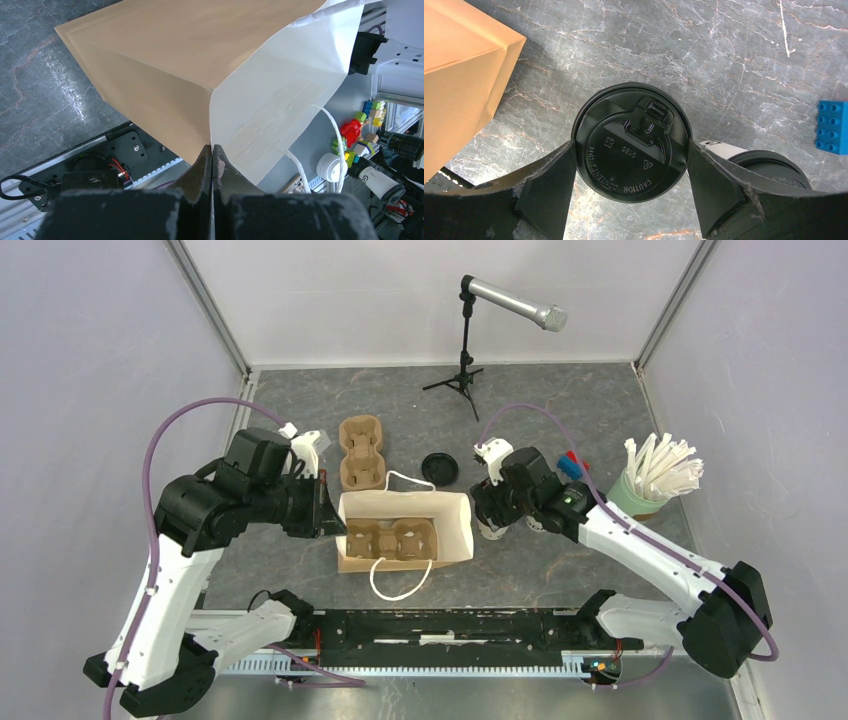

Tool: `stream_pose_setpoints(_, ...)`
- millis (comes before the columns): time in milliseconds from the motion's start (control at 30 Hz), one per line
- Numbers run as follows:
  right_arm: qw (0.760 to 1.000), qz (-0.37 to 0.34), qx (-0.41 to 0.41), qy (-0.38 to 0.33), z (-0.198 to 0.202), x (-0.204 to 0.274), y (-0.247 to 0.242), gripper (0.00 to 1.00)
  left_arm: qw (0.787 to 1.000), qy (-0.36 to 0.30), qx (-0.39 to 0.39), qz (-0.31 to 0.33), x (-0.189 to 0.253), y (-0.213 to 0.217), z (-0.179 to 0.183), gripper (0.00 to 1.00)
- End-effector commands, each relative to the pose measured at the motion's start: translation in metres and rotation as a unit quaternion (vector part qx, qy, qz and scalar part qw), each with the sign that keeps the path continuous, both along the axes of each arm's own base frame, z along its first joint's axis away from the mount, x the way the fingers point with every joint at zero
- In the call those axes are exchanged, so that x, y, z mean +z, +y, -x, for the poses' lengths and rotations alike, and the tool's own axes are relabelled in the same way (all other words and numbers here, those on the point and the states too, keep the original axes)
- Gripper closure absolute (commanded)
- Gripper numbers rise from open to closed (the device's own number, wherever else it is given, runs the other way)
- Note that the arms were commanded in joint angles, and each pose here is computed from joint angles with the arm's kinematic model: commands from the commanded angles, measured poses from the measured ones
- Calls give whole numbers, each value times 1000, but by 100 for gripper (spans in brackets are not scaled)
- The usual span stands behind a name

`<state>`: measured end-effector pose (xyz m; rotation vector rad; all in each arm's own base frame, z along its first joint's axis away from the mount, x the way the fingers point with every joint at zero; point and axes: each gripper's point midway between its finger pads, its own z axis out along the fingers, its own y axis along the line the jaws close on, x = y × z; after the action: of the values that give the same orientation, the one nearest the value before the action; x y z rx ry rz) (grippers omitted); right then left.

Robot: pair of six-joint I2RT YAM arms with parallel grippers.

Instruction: Pack the takeout coffee

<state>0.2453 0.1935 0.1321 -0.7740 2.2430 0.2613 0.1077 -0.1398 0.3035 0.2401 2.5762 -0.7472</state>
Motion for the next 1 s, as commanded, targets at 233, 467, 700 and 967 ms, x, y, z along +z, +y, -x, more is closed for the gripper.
stream_pose_setpoints(233,995,-17,9,-97,-6,146,-12,31,999,-8,-8,44,10,-15,-4,97)
stream_pose_setpoints(467,980,-96,51,-168,4,257,-1,32,998,0,-5,63,10,-25,-10,98)
stream_pose_setpoints(700,925,-239,180,-234,47,332,35,33,998,1,-1,66,5,-27,-13,98)
stream_pose_setpoints(967,897,-269,268,-229,81,326,45,32,995,10,7,101,4,-37,-14,97)
